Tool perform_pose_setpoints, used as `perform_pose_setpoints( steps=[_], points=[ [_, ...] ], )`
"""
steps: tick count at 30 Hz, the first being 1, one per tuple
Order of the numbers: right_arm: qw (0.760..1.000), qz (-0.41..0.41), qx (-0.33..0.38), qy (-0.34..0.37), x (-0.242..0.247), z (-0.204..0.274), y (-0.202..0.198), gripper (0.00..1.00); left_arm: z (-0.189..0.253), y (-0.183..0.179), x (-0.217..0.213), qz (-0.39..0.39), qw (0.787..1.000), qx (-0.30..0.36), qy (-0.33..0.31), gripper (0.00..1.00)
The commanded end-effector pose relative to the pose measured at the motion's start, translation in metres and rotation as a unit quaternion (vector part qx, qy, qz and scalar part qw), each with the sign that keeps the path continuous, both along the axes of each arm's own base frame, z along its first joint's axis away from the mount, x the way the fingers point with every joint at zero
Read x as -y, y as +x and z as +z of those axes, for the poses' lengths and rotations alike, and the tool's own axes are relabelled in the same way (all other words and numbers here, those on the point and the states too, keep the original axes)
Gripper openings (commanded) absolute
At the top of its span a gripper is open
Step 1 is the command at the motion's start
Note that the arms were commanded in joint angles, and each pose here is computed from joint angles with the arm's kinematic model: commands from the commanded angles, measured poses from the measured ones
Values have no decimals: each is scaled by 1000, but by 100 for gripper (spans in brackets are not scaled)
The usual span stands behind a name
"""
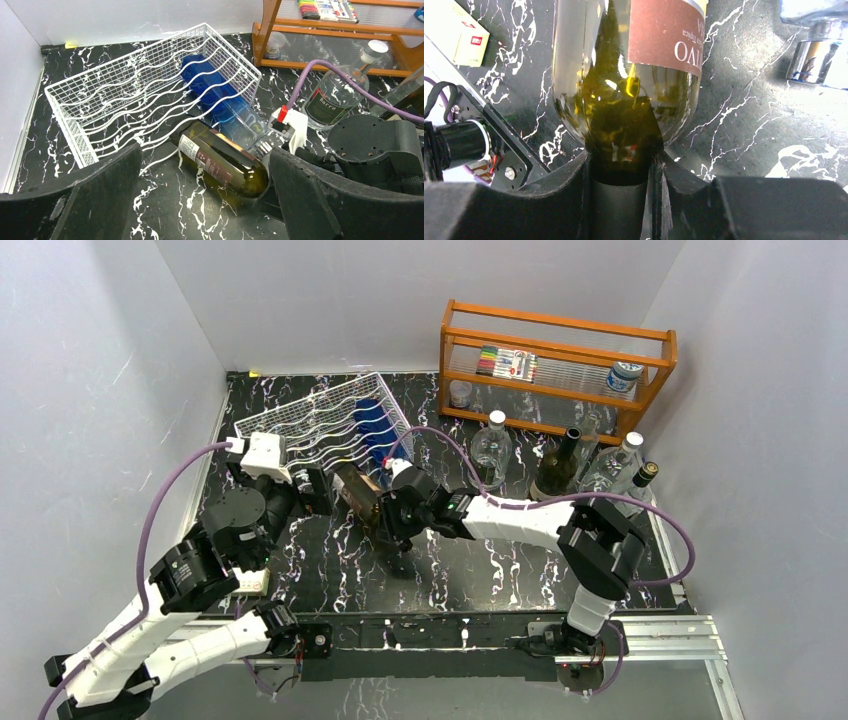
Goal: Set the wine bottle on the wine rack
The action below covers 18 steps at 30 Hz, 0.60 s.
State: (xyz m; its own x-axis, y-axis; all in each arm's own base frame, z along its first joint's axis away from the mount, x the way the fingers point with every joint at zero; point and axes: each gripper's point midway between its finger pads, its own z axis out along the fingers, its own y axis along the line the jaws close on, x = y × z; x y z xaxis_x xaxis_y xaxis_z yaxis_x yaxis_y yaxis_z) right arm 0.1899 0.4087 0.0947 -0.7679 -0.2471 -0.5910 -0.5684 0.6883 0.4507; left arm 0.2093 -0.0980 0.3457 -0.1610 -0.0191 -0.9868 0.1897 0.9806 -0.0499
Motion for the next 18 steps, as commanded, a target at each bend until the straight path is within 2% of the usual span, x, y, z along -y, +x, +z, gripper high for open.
perform_pose_setpoints(
  steps=[1,8,11,18],
  points=[
    [990,-25,71,119,-44,76,34,0,1,2,-1,5,1000,-2,21,98],
    [985,-50,84,144,-58,83,49,0,-5,5,3,2,999,-9,34,98],
    [983,-80,89,136,-64,65,63,0,-10,7,2,6,999,-9,47,98],
    [973,-124,151,125,-74,51,100,0,0,13,-13,45,994,-1,99,98]
  ],
)
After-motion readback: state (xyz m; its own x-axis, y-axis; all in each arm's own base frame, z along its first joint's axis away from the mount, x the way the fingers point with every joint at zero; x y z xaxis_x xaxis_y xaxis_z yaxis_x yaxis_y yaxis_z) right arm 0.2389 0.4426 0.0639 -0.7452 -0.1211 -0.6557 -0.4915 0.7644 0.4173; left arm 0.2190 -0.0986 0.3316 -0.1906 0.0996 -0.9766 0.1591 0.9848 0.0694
